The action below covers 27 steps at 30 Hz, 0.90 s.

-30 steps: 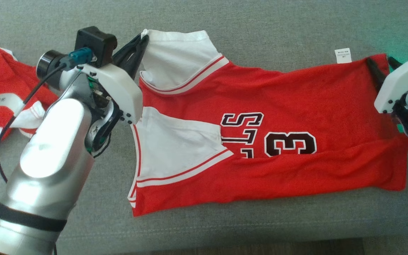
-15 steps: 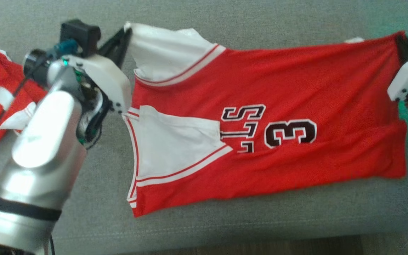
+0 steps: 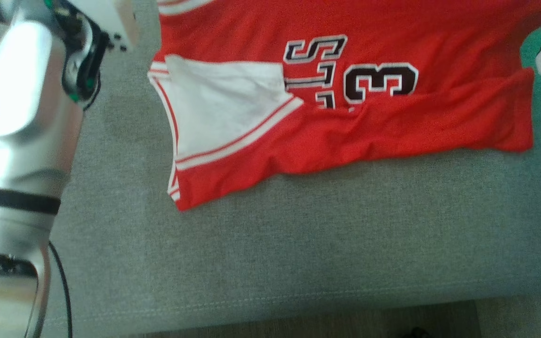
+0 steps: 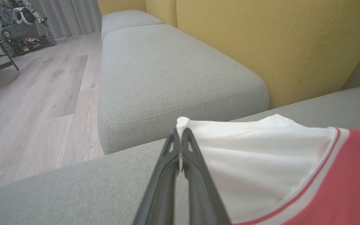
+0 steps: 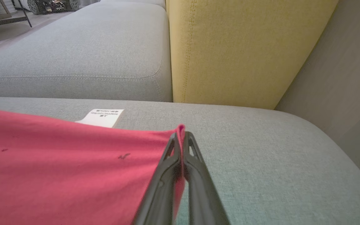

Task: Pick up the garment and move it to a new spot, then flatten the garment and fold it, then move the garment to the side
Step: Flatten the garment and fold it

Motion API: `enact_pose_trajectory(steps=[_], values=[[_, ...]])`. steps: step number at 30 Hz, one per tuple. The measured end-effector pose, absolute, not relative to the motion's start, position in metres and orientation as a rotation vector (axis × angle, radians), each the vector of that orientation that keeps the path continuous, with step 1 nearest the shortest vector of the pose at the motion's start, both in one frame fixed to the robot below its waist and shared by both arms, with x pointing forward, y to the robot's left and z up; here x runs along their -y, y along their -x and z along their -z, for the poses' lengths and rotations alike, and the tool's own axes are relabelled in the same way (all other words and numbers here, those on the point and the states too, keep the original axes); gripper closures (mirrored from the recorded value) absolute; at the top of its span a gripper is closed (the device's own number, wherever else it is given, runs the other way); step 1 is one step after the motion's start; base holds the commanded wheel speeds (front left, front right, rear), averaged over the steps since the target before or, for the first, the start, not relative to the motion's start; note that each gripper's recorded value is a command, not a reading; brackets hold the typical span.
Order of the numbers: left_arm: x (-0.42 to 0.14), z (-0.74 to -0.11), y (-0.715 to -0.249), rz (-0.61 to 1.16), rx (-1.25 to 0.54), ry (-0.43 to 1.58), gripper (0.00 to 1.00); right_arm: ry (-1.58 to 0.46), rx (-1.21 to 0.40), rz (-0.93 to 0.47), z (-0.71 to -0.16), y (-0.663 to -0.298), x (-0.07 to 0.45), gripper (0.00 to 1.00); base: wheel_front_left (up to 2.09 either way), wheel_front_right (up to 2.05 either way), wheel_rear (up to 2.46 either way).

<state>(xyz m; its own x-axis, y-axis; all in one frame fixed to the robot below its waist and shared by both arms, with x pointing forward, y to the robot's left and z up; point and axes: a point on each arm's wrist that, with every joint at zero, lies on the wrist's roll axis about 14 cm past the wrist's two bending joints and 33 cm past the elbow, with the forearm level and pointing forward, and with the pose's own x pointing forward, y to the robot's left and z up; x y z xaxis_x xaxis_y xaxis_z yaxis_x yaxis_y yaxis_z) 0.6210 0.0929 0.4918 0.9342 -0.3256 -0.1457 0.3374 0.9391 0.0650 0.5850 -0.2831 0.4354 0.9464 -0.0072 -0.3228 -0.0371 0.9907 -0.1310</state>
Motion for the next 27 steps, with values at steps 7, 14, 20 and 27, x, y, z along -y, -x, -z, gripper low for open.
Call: enact_pose_trajectory(steps=[7,14,20,27], values=[[-0.080,-0.483,-0.619,0.395,-0.147,-0.117,1.00,0.172,-0.306,-0.065,-0.439,-0.590,0.267,1.00,0.00,0.00,0.00],[-0.076,-0.486,-0.605,0.437,-0.125,-0.149,1.00,0.186,-0.245,-0.101,-0.460,-0.590,0.260,1.00,0.00,0.00,0.00],[-0.077,-0.481,-0.573,0.479,-0.137,-0.175,1.00,0.175,-0.290,-0.152,-0.442,-0.555,0.248,1.00,0.00,0.00,0.00],[-0.084,-0.470,-0.520,0.540,-0.192,-0.228,1.00,0.167,-0.392,-0.192,-0.429,-0.513,0.248,1.00,0.00,0.00,0.00]])
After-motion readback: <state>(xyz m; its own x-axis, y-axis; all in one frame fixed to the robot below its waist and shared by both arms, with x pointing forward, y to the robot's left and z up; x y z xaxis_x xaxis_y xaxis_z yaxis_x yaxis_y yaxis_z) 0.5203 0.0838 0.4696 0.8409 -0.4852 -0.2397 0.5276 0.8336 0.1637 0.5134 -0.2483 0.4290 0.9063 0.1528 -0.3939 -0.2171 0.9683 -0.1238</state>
